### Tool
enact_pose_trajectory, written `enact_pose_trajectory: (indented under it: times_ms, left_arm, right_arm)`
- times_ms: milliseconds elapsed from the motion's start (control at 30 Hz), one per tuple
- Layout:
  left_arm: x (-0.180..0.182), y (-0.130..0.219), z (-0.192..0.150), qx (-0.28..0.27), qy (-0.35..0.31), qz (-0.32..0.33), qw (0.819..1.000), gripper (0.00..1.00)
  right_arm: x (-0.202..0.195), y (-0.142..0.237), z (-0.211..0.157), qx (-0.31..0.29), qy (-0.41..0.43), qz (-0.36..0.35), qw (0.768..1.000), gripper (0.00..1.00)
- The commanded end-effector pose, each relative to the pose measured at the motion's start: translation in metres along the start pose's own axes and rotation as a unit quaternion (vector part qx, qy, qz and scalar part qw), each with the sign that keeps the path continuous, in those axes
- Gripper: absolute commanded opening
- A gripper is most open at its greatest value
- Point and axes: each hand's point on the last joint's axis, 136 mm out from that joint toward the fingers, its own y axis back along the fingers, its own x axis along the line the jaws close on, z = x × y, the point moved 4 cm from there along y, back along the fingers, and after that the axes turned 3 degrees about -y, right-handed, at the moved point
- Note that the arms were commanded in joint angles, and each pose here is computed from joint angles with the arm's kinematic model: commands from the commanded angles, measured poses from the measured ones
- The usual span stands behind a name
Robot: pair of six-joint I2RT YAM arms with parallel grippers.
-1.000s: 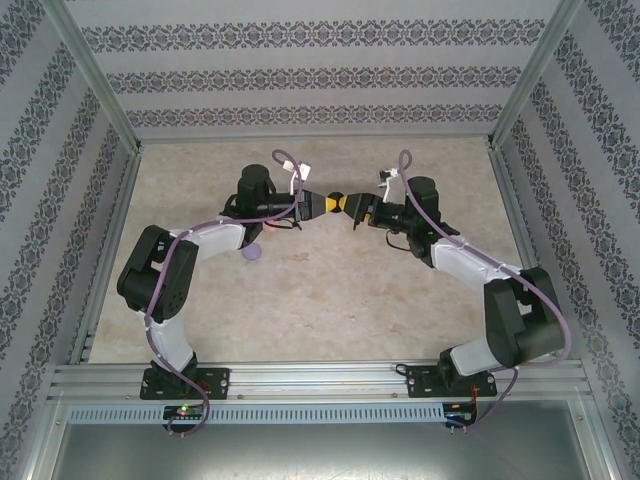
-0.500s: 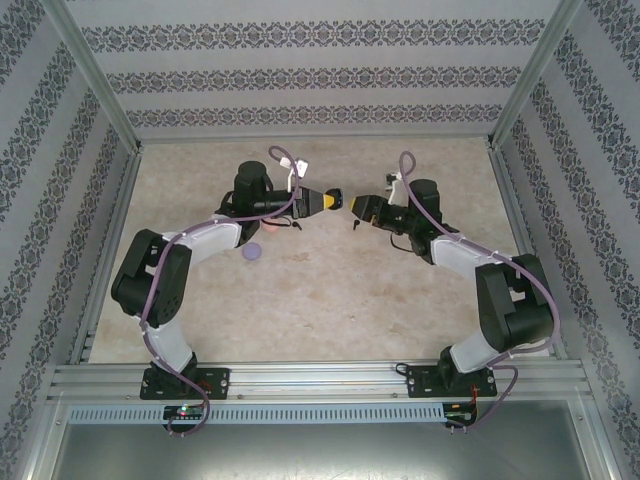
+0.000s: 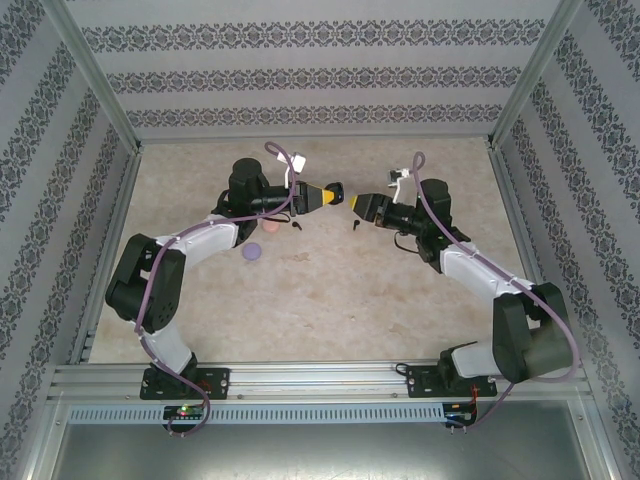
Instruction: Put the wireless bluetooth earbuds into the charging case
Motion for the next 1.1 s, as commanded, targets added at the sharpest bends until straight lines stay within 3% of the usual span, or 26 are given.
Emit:
enact_pose_trajectory:
  times_ms: [0, 1067]
  left_arm:
    - [-0.004, -0.001, 0.004, -0.003, -0.013, -0.024, 1.000, 0.00]
    - [-0.006, -0.001, 0.005, -0.007, -0.013, -0.037, 0.999, 0.00]
  right_arm:
    - [0.015, -0.003, 0.006, 0.005, 0.029, 0.022, 0.999, 0.48]
    - [0.014, -0.026, 0.010, 0.023, 0.021, 0.024, 0.999, 0.35]
